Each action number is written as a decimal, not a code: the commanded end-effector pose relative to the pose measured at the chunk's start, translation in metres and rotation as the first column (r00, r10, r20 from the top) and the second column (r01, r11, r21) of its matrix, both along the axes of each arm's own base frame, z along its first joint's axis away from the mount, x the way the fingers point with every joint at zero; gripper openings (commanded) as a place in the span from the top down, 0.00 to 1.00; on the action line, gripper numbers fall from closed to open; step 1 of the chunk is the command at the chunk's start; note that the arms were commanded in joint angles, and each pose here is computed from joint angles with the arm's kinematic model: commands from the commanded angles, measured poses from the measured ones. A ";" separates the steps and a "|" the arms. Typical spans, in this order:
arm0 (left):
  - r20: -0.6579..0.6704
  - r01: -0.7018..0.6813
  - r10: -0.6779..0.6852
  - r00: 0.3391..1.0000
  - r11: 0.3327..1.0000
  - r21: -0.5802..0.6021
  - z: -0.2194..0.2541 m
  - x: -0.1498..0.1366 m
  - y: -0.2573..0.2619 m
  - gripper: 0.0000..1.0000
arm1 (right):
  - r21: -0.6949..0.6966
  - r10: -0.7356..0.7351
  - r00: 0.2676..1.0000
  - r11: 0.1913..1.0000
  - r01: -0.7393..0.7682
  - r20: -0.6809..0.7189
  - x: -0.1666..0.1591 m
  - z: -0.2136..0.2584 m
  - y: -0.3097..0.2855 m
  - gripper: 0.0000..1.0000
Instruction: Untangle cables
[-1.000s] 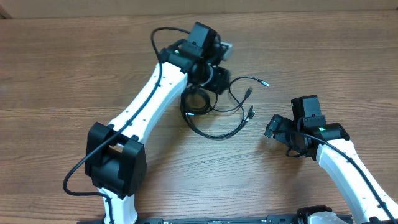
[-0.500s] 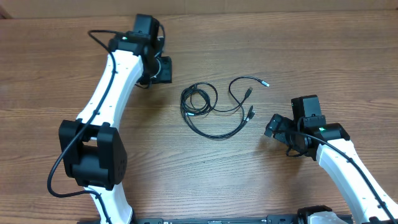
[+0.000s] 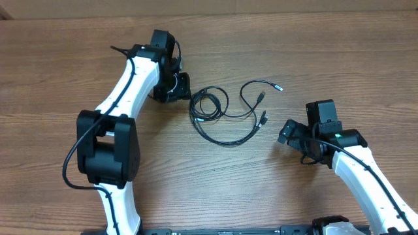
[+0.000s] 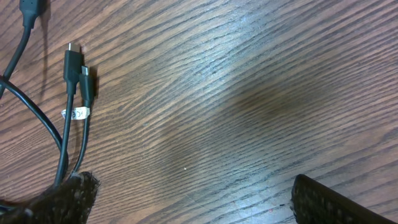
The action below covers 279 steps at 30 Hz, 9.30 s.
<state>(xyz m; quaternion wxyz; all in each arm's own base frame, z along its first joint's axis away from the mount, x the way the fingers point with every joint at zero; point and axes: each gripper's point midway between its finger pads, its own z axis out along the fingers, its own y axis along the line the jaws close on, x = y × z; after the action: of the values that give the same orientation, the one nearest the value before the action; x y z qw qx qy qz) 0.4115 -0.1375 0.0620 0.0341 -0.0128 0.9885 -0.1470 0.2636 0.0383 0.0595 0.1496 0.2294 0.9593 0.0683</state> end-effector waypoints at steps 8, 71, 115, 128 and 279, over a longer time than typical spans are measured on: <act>-0.074 0.043 -0.046 0.996 0.998 -0.039 -0.035 -0.010 -0.029 0.61 | -0.003 0.010 1.000 1.000 -0.010 -0.012 -0.002 -0.002 -0.001 0.02; 0.191 0.270 -0.255 0.948 0.961 -0.056 0.040 -0.002 -0.056 0.96 | 0.079 0.163 0.986 0.983 -0.166 0.046 0.007 0.004 0.023 0.00; 0.547 0.776 -0.555 0.626 0.383 -0.501 0.141 -0.102 -0.172 0.96 | 0.197 0.407 0.823 0.838 -0.509 0.397 0.048 0.051 0.082 0.36; 0.528 0.770 -0.561 0.637 0.439 -0.463 0.132 -0.092 -0.162 0.96 | -0.164 -0.236 0.971 0.957 0.240 0.045 0.002 0.002 -0.042 0.96; 0.230 0.629 -0.596 0.769 0.771 -0.104 -0.003 -0.030 -0.174 0.96 | 0.110 0.476 0.842 0.851 -0.514 0.252 0.022 0.078 0.061 0.28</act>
<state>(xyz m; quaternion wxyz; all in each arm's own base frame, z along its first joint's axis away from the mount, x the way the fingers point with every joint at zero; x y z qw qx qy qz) 0.3659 -0.2971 0.0206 0.0431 0.3183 0.9254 -0.2012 0.2815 0.0978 0.1272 0.1939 -0.0163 0.9591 0.2057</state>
